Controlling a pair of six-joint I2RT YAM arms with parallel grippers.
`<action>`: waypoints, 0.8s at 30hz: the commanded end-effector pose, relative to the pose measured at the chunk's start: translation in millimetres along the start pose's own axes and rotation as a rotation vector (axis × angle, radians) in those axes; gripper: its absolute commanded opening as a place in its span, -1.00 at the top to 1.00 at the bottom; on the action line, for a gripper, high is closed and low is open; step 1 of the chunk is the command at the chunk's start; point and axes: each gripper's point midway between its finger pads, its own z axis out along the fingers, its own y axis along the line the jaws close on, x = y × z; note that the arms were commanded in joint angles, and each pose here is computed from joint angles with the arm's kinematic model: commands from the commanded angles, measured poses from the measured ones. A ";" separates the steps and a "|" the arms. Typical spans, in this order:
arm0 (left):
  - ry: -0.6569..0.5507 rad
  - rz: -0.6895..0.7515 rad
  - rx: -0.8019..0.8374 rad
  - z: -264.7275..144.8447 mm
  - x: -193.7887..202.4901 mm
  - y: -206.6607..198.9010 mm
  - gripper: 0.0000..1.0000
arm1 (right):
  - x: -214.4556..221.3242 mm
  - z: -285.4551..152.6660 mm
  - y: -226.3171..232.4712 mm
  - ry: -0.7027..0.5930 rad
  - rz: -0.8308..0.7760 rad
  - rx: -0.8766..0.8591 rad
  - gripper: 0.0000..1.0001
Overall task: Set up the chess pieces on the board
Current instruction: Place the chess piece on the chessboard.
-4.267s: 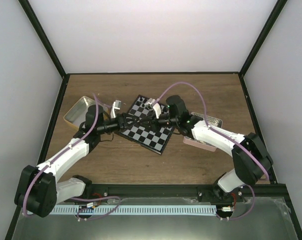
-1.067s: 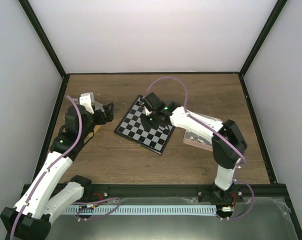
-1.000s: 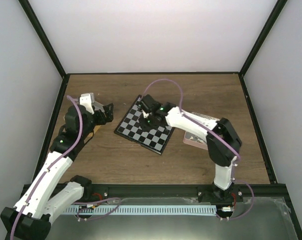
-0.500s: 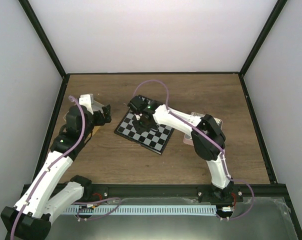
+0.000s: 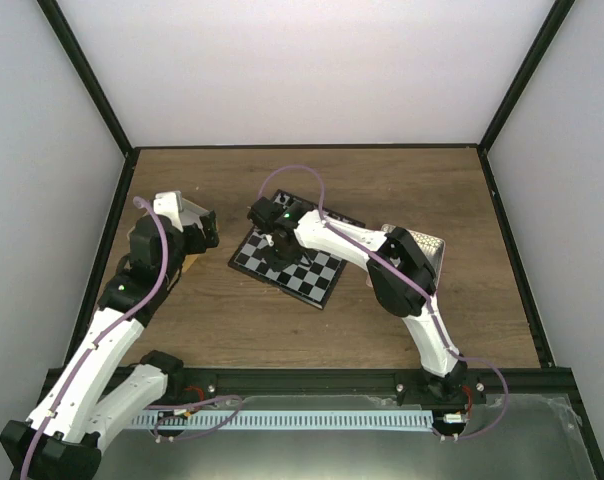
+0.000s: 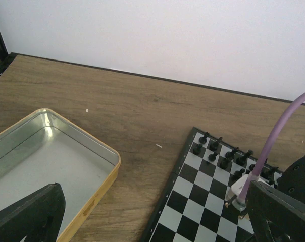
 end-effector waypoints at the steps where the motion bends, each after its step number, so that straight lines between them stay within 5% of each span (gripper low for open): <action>1: -0.014 0.015 -0.010 -2.1 -0.8 3.3 -1.00 | -10.5 -7.2 5.1 -0.020 -0.015 0.005 0.61; 16: -0.065 -0.060 0.130 -14.0 -35.1 -26.6 -1.00 | -34.5 -29.4 12.3 -0.182 0.086 -0.060 0.16; 24: -0.153 -0.078 0.123 -23.3 -57.3 -25.2 -1.00 | -39.2 -30.9 11.1 -0.233 0.125 -0.068 0.15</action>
